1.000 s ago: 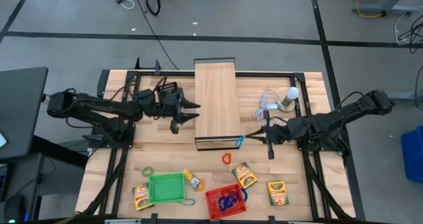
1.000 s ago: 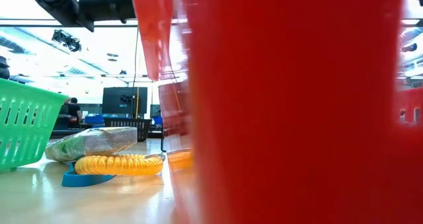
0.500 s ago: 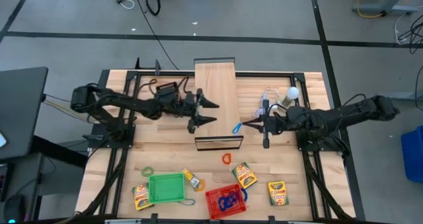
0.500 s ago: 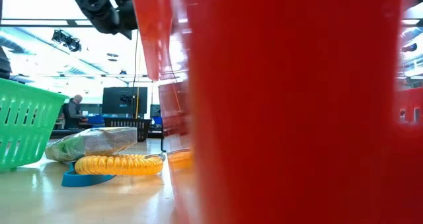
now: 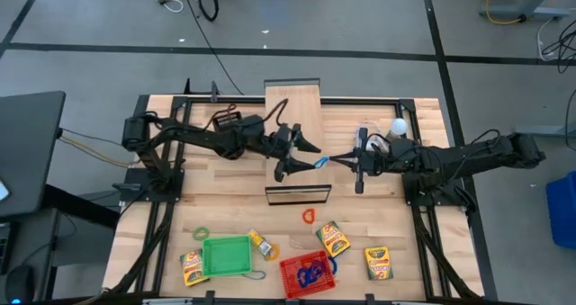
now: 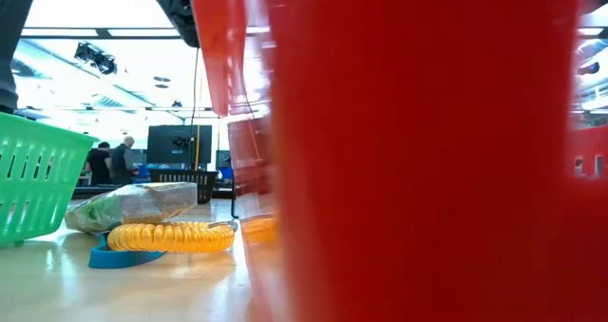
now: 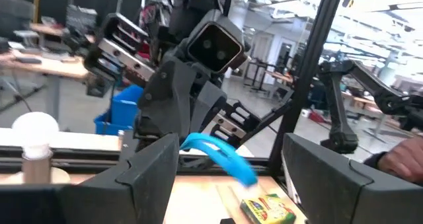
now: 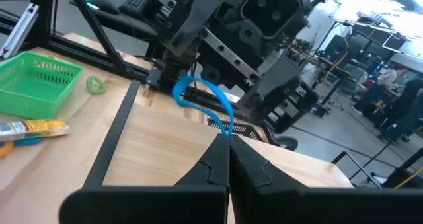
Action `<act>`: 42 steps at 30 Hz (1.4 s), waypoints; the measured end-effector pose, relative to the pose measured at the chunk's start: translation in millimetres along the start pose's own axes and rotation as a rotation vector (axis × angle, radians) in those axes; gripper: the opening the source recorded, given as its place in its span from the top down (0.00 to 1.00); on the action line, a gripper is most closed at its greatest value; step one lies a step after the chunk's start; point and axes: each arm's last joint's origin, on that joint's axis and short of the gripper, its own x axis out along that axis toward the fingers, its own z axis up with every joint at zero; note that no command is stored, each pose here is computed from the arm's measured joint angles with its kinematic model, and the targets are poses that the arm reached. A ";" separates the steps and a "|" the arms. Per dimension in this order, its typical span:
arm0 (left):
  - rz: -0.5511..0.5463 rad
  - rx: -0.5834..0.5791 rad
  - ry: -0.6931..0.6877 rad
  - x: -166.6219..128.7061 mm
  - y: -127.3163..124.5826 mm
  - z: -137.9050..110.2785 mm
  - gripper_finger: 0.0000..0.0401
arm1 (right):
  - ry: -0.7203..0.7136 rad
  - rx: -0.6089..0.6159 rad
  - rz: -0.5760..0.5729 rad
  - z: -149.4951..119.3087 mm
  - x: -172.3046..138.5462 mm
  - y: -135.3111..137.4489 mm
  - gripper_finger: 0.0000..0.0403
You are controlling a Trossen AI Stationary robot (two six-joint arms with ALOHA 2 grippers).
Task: Pick & Place Office Desk Supplies
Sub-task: Put the blue rubber band into the black basket
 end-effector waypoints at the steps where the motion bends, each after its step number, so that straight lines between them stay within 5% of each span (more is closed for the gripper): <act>1: -0.007 -0.019 0.016 2.8 1.1 -0.5 0.30 | 0.002 -0.002 0.001 -0.2 0.0 0.1 1.00; 18: -0.027 -0.101 0.158 22.5 9.8 -6.7 0.35 | 0.008 -0.015 -0.007 -1.1 0.3 -1.6 1.00; 24: -0.020 -0.090 0.159 22.4 10.1 -6.9 0.53 | 0.005 -0.015 -0.008 -0.7 0.3 -1.7 1.00; 32: -0.017 -0.010 0.156 22.5 10.4 -6.8 0.95 | 0.003 -0.015 -0.006 -0.7 0.3 -1.6 1.00; 42: -0.056 0.041 0.160 22.4 9.4 -6.9 0.99 | 0.000 0.002 -0.004 -0.3 0.2 -1.5 0.91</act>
